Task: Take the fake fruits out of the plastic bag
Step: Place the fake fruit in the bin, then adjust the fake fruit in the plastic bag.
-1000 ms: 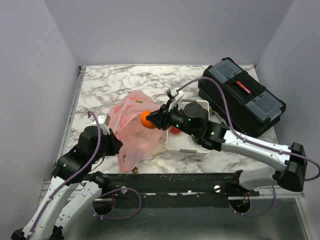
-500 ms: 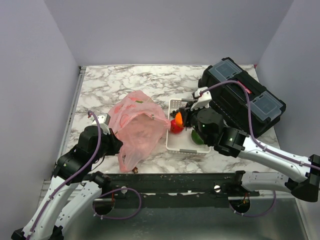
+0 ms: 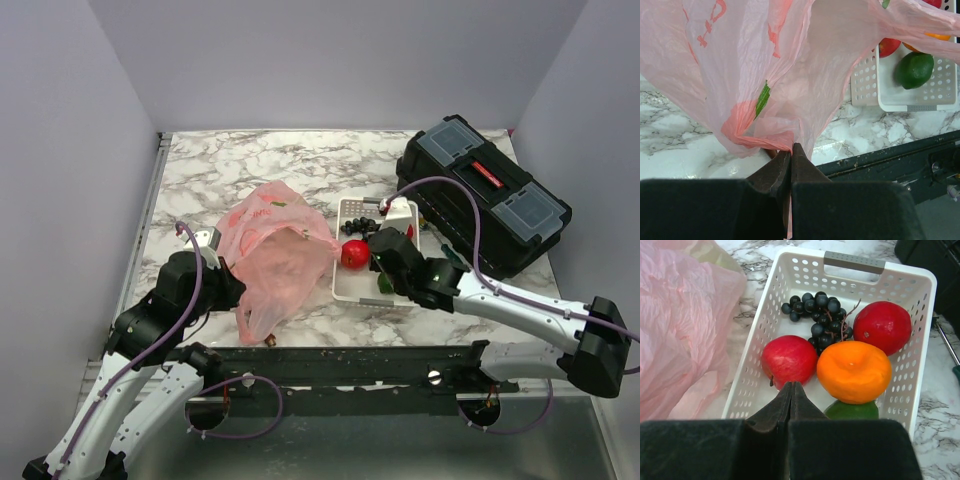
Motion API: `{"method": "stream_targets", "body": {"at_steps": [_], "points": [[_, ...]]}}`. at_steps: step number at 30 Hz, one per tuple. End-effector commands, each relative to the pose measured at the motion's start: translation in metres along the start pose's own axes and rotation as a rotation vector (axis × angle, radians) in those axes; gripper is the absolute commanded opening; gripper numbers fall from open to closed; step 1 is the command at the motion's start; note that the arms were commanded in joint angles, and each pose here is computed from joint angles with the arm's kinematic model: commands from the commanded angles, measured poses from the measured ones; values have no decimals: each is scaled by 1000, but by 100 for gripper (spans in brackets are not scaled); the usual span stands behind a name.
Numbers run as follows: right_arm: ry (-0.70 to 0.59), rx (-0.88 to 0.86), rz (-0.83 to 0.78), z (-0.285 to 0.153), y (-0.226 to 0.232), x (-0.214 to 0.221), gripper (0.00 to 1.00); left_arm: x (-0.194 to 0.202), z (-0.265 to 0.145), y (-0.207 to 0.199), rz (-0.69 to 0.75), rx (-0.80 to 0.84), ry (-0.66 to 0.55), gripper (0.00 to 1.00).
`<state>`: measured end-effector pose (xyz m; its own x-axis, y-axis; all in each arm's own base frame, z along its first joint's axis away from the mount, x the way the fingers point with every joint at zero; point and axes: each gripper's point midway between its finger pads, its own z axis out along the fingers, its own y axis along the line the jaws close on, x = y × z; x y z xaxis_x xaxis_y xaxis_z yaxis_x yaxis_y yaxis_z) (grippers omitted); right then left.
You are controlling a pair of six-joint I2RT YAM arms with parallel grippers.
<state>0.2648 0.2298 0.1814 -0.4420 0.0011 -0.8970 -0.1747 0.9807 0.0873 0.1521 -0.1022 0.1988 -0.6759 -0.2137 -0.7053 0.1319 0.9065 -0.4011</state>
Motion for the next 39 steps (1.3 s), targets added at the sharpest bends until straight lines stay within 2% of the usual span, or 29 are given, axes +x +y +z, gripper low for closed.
{"method": "stream_targets", "body": {"at_steps": [1, 3, 4, 7, 11, 13, 16, 21, 25, 30, 35, 39], "points": [[24, 0, 16, 5, 5, -2, 1, 0, 2, 0, 2, 4, -2, 0], [27, -36, 12, 3, 14, -8, 1, 0, 2, -1, 2, 7, -3, 0], [22, -67, 19, 1, 21, -16, 4, 0, 1, -1, 2, 9, -4, 0], [9, -215, 30, -13, 51, -44, 21, 0, 1, -1, 2, 11, -7, 0], [-2, -416, 12, -30, 93, -74, 37, 1, 3, -1, 3, 6, 4, 0], [11, -556, -22, -38, 122, -76, 48, 0, 3, -1, 5, 7, 2, 0], [59, -694, -110, -45, 168, -57, 54, 0, 3, -1, 5, 5, 0, 0], [95, -720, -267, -51, 224, -19, 55, -1, 1, 0, 1, 6, -15, 0], [128, -720, -302, -49, 245, -3, 55, -1, 0, 0, 0, 9, -19, 0], [108, -602, -325, -28, 228, 10, 55, -1, 1, -1, 3, 10, -11, 0], [186, -497, -431, 3, 207, 66, 52, -1, 0, -1, 3, 11, -17, 0], [152, -395, -454, 25, 190, 84, 52, -1, 0, -1, 3, 13, -19, 0]]}}
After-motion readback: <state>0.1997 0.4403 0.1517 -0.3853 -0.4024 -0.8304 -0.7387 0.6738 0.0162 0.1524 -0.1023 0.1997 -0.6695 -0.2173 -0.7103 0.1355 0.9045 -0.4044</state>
